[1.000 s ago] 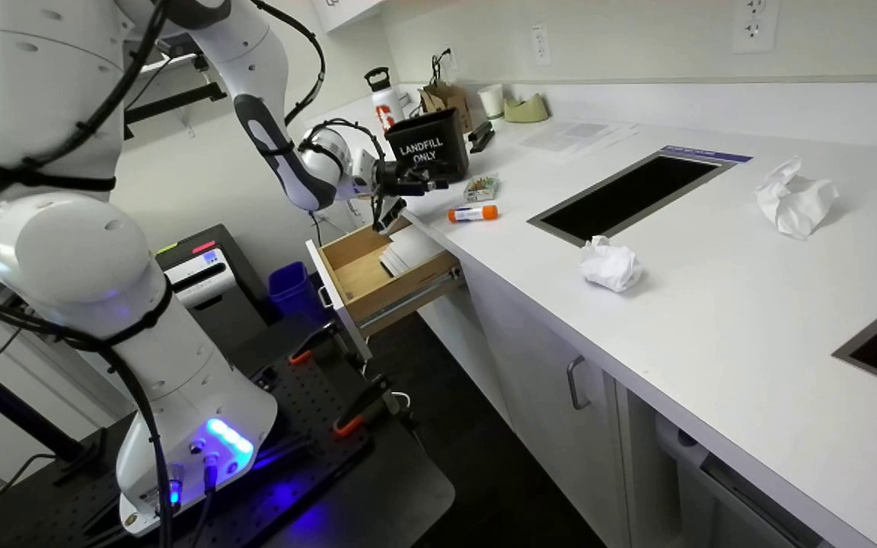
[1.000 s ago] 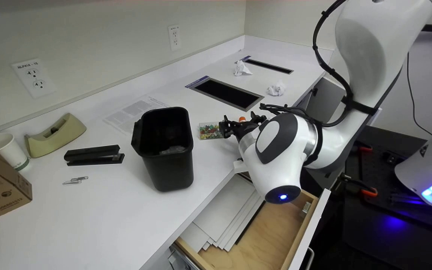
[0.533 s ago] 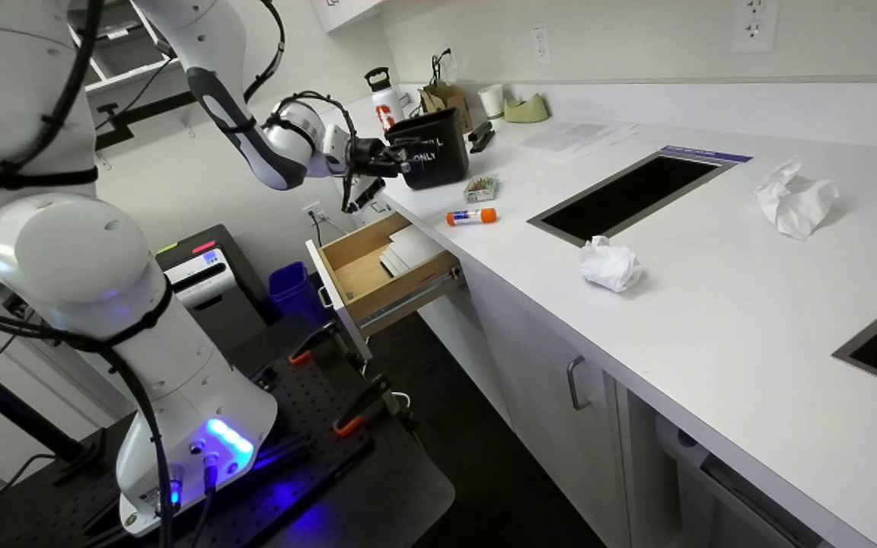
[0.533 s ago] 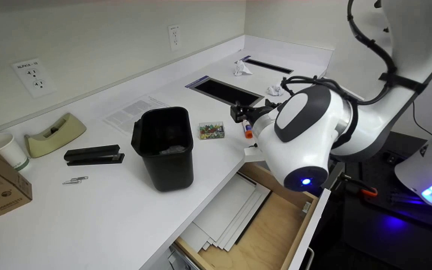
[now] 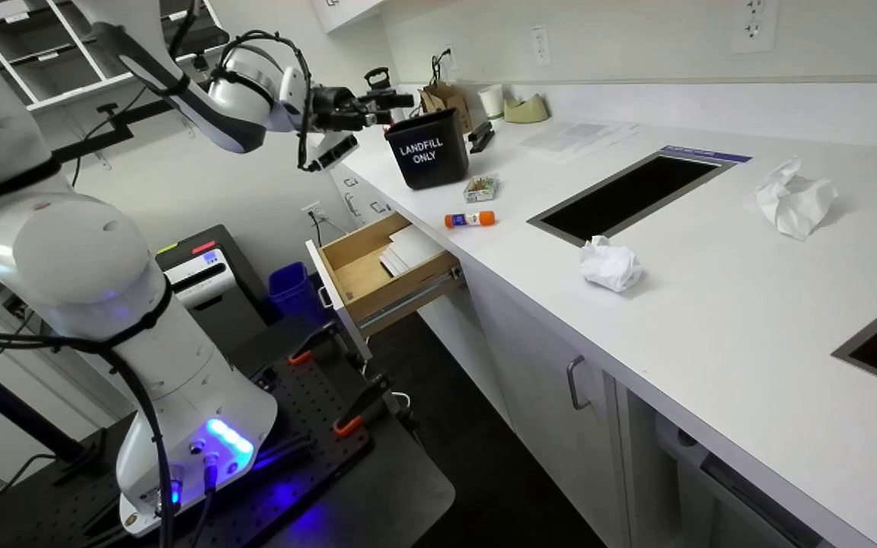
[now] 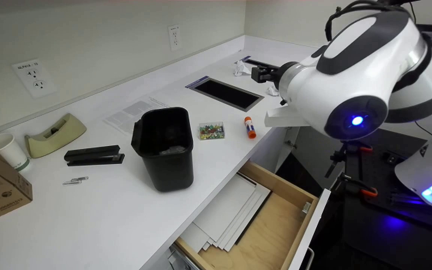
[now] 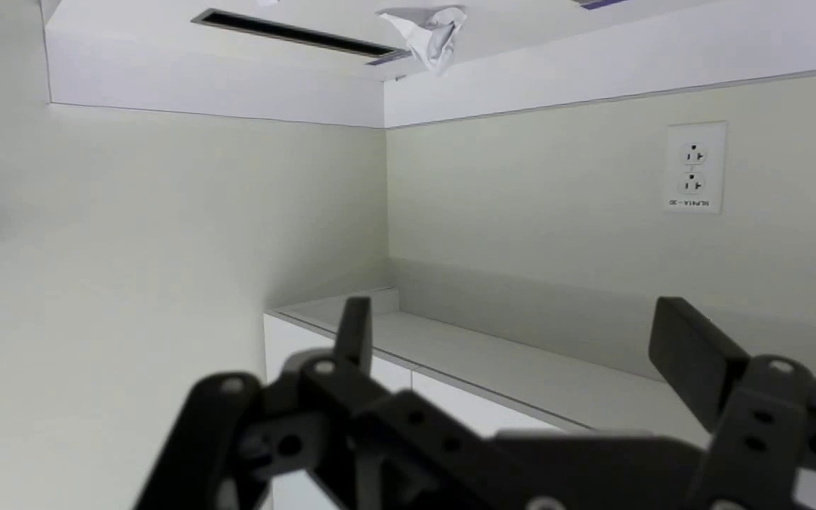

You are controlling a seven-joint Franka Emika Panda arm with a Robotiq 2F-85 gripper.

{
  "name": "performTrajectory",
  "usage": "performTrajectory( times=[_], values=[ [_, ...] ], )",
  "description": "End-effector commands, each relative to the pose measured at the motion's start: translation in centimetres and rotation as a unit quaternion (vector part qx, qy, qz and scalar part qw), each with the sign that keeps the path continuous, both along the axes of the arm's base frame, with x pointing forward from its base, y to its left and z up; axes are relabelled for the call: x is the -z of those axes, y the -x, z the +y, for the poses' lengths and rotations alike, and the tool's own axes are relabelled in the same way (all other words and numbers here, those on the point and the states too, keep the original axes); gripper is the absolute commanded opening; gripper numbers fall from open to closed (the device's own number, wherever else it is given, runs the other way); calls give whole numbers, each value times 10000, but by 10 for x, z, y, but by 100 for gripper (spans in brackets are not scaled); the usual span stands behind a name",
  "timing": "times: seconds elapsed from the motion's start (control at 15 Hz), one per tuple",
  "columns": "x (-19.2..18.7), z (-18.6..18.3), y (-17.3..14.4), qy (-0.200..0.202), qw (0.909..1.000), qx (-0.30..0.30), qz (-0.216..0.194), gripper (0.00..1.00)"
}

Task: Open the first drawer from the right, remove the glue stick from it and put the glue stick on the counter

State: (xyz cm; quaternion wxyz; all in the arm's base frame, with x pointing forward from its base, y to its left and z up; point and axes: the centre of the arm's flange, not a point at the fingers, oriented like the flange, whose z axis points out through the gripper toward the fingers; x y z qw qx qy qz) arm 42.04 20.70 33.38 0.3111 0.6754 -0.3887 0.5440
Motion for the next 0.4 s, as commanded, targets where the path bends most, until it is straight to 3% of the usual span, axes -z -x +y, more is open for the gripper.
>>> performTrajectory(
  times=[0.0,0.33],
  values=[
    [-7,-2,4,-50,10000,-29,6,100],
    [-18,-6,13,-95,9999,-75,-9,100]
  ],
)
